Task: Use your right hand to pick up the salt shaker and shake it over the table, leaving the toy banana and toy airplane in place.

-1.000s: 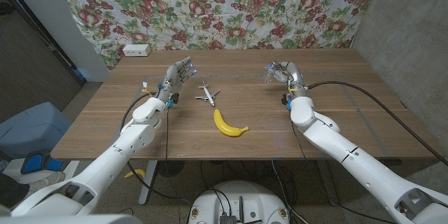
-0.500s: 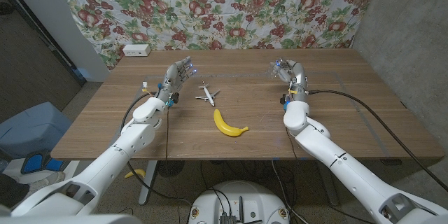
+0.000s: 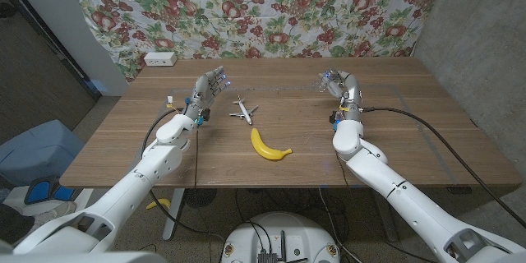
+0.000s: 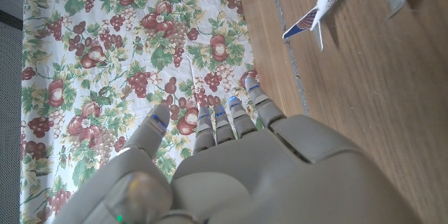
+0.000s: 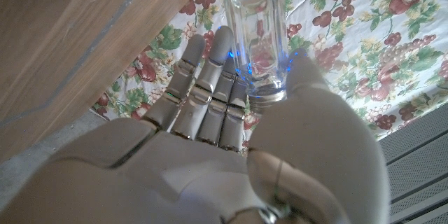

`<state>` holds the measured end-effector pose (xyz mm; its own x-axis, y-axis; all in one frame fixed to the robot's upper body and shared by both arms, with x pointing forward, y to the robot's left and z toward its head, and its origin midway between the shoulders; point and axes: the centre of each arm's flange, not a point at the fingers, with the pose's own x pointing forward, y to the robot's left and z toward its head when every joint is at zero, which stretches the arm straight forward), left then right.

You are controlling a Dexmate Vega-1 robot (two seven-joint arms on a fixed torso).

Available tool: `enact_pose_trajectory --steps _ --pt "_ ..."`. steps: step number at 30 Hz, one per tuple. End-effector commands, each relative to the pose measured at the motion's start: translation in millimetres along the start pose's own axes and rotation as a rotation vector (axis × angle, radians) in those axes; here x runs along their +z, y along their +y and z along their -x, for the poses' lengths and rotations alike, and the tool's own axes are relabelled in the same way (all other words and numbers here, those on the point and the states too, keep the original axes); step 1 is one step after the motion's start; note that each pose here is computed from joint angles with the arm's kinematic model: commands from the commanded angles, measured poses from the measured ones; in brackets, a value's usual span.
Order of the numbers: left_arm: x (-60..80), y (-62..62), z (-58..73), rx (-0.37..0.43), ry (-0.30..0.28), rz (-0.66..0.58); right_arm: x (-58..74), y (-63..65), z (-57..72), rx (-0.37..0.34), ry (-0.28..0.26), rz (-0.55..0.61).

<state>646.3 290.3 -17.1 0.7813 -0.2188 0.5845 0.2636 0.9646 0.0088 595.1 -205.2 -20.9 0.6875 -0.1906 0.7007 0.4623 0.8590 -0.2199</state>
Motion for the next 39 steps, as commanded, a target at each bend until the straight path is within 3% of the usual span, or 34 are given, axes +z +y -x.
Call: enact_pose_trajectory --steps 1,7,12,18,26,39 --pt "-0.6 -1.8 -1.7 -0.006 0.003 0.001 5.2 -0.5 -11.0 0.246 -0.002 0.085" --pt "-0.5 -1.6 -1.1 -0.005 0.003 0.001 9.9 -0.1 -18.7 0.398 0.037 0.121" --pt "-0.2 -1.5 -0.7 -0.007 0.003 0.002 12.7 0.6 -21.8 0.464 0.066 0.141" --pt "0.4 -1.1 -0.4 -0.008 0.003 0.002 14.6 1.6 -22.7 0.494 0.093 0.159" --pt "1.9 -0.2 -0.7 -0.011 0.002 -0.003 15.8 2.8 -23.4 0.49 0.097 0.165" --pt "1.6 0.7 -0.5 -0.009 0.001 0.0 11.5 3.0 -16.1 0.342 0.049 0.106"
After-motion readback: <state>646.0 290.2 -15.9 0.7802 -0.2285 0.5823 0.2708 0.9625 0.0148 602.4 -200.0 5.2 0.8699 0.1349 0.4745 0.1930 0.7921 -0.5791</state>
